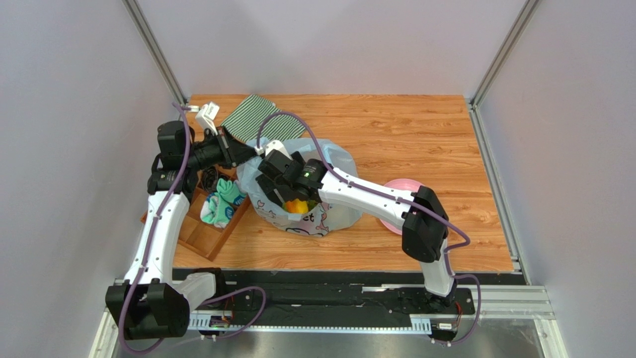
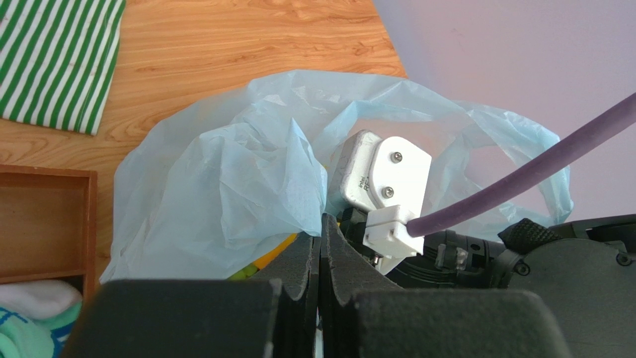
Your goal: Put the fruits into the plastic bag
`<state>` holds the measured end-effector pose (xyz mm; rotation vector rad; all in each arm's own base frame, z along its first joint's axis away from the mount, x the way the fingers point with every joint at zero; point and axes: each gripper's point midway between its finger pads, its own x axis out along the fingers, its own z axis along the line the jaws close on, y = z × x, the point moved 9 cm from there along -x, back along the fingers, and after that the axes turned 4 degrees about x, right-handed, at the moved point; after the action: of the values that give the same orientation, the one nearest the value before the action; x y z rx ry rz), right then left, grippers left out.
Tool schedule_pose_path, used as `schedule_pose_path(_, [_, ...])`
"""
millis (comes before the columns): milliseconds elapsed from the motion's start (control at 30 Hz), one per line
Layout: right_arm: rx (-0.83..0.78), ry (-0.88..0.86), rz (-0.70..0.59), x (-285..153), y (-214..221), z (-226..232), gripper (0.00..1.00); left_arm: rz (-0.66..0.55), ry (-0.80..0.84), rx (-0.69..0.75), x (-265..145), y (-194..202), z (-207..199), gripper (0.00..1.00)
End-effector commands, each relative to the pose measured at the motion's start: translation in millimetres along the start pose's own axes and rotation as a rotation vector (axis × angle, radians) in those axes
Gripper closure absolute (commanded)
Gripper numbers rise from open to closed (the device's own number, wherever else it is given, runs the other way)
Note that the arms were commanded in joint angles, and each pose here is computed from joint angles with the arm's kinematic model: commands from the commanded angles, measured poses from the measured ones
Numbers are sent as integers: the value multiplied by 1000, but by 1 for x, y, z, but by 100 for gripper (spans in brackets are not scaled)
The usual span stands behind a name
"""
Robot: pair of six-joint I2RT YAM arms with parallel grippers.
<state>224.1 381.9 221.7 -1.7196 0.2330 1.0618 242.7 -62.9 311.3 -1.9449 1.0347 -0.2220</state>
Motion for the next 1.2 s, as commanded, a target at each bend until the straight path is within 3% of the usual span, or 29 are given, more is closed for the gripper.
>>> schedule_pose_path(0, [39,-55,-49,-11,-14,2,0,-18,38,36,-2,-6,-7,100])
schedule_pose_path(167, [31,-157,-94,-37,-26,5,1,-19,35,33,-2,-6,-6,100])
schedule_pose_path(333, [30,-288,-217,-95,-44,0,7,-20,32,33,-2,-6,-6,100])
schedule_pose_path(500, [60,-338,-323,-143,-47,-19,14,-30,15,42,-3,-7,-7,100])
schedule_pose_path(667, [117,-421,-484,-206,-41,-45,15,-25,16,38,-2,-6,-6,100])
schedule_pose_path(767, [166,-367,-541,-225,-36,-64,16,-23,16,35,-2,-6,-5,100])
schedule_pose_path(967, [206,-175,-480,-211,-17,-92,20,-21,15,36,-2,-6,-4,100])
schedule_pose_path(1167, [203,-183,-348,-169,-1,-91,26,-15,14,28,0,-5,-2,100])
